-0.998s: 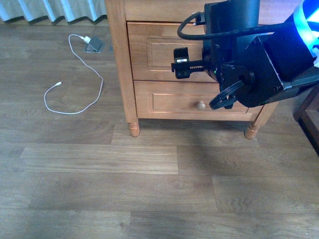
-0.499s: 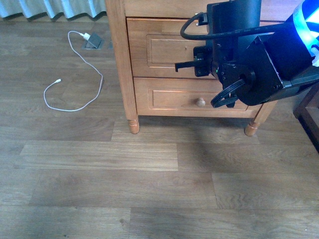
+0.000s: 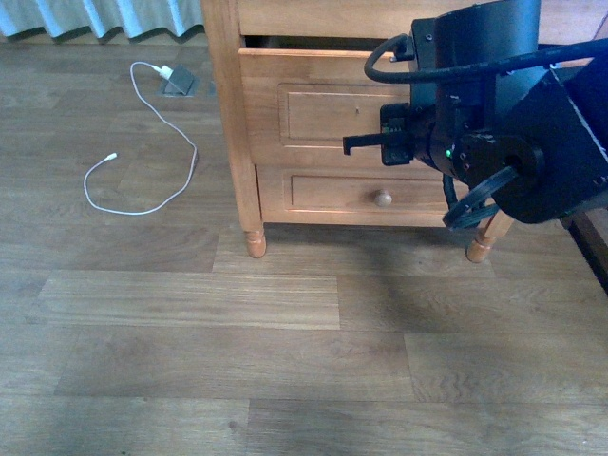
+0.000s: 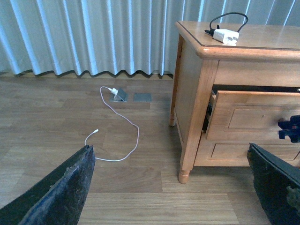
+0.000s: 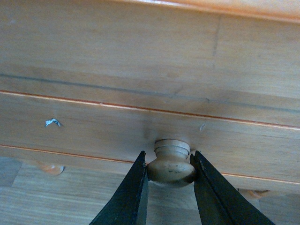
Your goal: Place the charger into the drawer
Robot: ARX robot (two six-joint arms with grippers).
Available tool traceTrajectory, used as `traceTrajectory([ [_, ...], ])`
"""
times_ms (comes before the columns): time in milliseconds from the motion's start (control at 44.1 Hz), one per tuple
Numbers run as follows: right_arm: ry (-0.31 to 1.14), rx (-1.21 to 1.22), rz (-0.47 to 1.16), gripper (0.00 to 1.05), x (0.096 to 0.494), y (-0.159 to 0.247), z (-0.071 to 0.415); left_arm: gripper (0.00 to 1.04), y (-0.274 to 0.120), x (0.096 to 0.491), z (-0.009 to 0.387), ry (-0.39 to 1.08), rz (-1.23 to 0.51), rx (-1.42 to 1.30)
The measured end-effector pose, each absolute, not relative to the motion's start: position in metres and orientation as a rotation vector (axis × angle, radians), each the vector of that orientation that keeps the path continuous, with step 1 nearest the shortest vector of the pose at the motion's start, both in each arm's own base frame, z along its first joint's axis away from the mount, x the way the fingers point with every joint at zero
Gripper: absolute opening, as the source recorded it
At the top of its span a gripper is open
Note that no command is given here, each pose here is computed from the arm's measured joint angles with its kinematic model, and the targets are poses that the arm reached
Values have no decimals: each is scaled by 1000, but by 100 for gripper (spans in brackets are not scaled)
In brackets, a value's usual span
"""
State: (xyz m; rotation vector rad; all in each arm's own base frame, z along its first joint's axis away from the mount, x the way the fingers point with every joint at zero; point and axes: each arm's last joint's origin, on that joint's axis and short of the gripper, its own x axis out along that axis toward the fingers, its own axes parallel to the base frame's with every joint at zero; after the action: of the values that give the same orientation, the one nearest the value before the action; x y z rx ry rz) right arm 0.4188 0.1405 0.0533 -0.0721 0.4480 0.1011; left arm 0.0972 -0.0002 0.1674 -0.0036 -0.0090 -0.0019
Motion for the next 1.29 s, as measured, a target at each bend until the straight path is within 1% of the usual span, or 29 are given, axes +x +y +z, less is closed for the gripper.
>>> traceTrajectory([
  [227, 535, -61, 142, 23, 385, 131, 59, 99, 0, 97, 167, -9, -2, -4],
  [340, 612, -56, 189, 22, 362, 124, 64, 99, 0, 97, 167, -9, -2, -4],
  [680, 754, -75, 318, 22, 305, 111, 75, 99, 0, 97, 167, -9, -2, -4],
  [975, 821, -94, 404, 21, 267, 108, 81, 99, 0, 97, 167, -9, -2, -4],
  [998, 825, -94, 409, 22, 264, 108, 82, 99, 0, 97, 167, -9, -2, -4],
  [1021, 826, -92, 409, 26, 262, 107, 82, 99, 0, 97, 167, -9, -2, -4],
  [1089, 854, -61, 423, 40, 251, 103, 84, 99, 0, 97, 167, -9, -2, -4],
  [1157, 880, -38, 435, 51, 239, 98, 89, 99, 0, 97, 167, -9, -2, -4],
  [1179, 879, -34, 439, 53, 238, 98, 91, 99, 0, 97, 167, -9, -2, -4],
  [1270, 845, 8, 455, 67, 230, 91, 112, 99, 0, 97, 167, -9, -2, -4],
  [1293, 837, 13, 454, 69, 229, 90, 115, 99, 0, 97, 167, -9, -2, -4],
])
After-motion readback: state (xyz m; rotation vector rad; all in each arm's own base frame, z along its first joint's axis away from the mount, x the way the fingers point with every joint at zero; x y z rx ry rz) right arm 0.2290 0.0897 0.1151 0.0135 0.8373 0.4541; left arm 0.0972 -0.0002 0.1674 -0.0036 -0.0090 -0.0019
